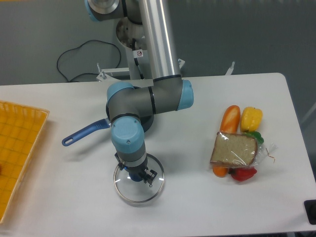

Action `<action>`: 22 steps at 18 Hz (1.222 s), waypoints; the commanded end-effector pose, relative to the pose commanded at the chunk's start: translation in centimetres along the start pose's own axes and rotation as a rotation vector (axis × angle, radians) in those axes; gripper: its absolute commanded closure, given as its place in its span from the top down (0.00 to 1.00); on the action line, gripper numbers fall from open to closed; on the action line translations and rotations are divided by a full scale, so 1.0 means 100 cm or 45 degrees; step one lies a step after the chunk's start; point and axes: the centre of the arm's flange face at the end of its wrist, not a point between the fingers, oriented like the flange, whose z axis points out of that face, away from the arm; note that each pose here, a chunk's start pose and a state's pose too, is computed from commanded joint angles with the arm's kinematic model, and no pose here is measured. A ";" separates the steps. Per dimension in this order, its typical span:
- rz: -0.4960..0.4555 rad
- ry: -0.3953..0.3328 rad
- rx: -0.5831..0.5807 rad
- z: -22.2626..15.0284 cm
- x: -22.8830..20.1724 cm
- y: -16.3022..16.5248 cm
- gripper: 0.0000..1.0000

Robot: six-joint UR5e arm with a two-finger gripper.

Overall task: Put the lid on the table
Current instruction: 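Lower the held glass lid toward the table beside the saucepan, then set the lid flat on the table and open the gripper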

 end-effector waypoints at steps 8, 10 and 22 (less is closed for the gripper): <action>-0.022 0.008 0.000 0.004 0.000 -0.001 0.45; -0.029 0.008 -0.003 0.005 0.001 -0.001 0.45; -0.041 0.017 -0.011 0.011 0.003 -0.003 0.45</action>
